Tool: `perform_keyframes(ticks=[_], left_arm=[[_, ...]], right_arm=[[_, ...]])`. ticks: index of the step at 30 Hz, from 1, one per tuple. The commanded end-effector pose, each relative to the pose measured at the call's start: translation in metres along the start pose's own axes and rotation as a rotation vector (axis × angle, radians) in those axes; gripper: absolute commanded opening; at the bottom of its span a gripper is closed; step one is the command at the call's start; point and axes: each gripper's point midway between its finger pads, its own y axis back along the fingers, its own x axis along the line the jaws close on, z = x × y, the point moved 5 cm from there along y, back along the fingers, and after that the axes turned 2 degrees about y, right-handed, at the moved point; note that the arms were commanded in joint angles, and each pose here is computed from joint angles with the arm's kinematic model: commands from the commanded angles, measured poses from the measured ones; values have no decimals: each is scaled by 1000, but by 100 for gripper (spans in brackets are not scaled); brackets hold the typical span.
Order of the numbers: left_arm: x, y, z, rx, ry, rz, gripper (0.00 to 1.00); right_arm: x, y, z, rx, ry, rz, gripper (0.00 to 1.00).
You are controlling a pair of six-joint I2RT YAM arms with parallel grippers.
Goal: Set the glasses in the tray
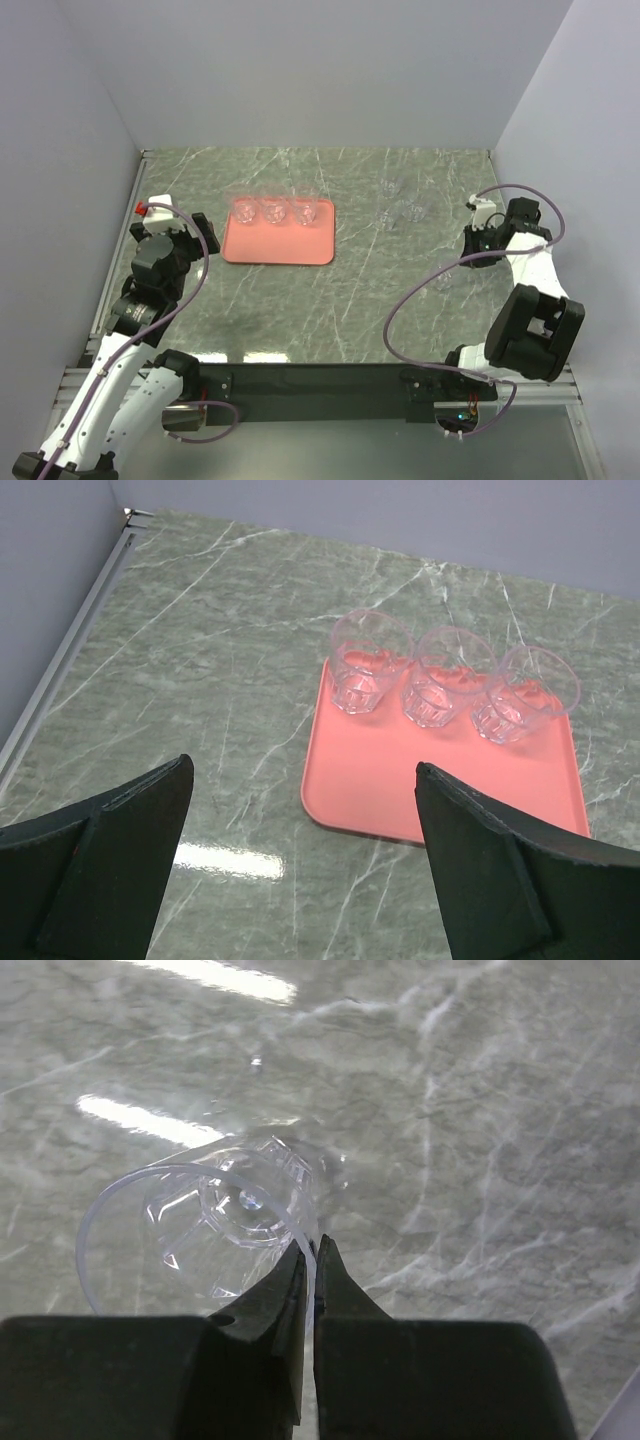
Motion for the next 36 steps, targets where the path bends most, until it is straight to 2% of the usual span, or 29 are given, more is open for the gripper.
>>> perform_keyframes(ticks=[1,9,13,20,28,36], left_arm=[[-3,0,8,-40,28,-21,98],[-2,0,8,-42,28,-10,98],[-2,-1,7,-38,25,-6,98],[-1,-4,4,-29,18,1,98],[0,-7,1,-18,6,19,98],[-1,-11,-2,-5,-3,22,98]], right_arm=[[24,19,14,-104,130,99,0],[66,30,30,-122,345,255,0],[98,22,46,-121,480,291,0],[150,8,80,-117,622,359,0],[194,-24,121,-98,694,415,0],[224,-55,165,-111,667,445,0]])
